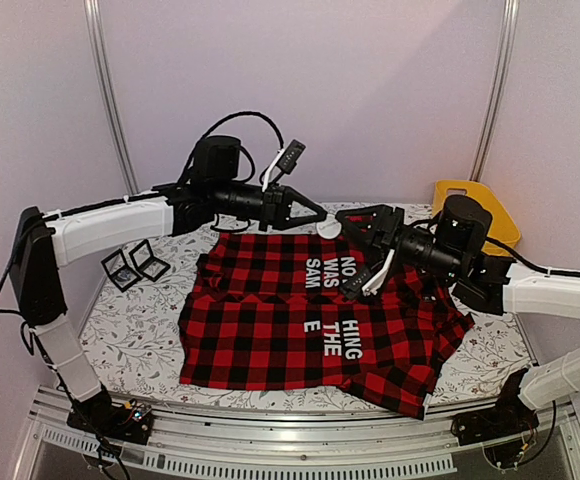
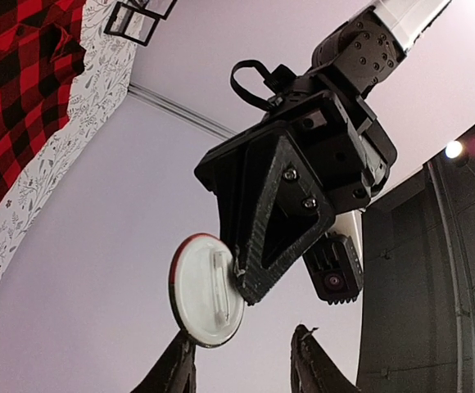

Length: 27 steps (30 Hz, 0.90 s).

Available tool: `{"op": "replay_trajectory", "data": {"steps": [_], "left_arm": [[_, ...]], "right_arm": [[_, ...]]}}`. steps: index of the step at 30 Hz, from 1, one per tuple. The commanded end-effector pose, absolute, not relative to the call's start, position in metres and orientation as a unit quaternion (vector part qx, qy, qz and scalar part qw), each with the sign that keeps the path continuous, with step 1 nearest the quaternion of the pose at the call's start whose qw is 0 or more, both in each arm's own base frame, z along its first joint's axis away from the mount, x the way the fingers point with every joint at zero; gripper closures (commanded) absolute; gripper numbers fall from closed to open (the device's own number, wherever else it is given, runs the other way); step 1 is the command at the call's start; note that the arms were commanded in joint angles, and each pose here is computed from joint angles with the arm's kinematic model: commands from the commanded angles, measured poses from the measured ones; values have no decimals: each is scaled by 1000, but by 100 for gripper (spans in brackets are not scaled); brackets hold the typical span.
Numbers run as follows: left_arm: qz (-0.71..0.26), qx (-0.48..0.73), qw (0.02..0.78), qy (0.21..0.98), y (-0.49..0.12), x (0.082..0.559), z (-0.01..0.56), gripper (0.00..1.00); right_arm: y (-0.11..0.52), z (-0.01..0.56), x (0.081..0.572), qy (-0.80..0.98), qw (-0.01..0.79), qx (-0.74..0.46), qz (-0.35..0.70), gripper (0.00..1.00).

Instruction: Pin the brooch onto the clothing

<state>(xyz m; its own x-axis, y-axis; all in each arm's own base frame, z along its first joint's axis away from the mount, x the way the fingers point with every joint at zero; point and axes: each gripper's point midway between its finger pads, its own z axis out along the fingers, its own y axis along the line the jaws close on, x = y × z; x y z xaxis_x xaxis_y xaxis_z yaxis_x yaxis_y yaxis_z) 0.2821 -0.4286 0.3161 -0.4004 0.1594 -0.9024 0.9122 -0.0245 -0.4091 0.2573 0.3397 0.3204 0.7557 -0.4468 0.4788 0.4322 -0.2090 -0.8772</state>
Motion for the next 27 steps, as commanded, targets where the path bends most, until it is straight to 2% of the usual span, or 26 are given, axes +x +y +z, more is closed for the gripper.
{"op": "replay_trajectory", "data": {"steps": [1,4,7,10,13,15,19,24,27], "left_arm": [[-550,434,383,601,-419,285,335,100],[-542,431,389,608,-419,289,333,100],[-519,437,409,610,-416,292,333,100],[-497,447,429,607,-411,292,335,100],[-479,458,437,609,-408,292,333,100],[-469,466,444,605,-408,292,333,100],[-456,476,435,613,-406,288,326,100],[-434,488,441,615,-407,287,322,100],[-435,489,442,613,-408,285,322,100]], "right_arm": [[336,341,256,37,667,-663,-338,60],[334,346,258,83,687,-655,-302,48],[321,378,269,185,736,-609,-231,36],[299,417,290,354,765,-535,-49,24],[301,414,279,455,674,-550,191,18],[307,396,277,499,598,-552,297,20],[313,370,278,542,501,-532,415,30],[323,354,289,587,442,-490,469,43],[336,336,284,594,441,-490,461,46]]}}
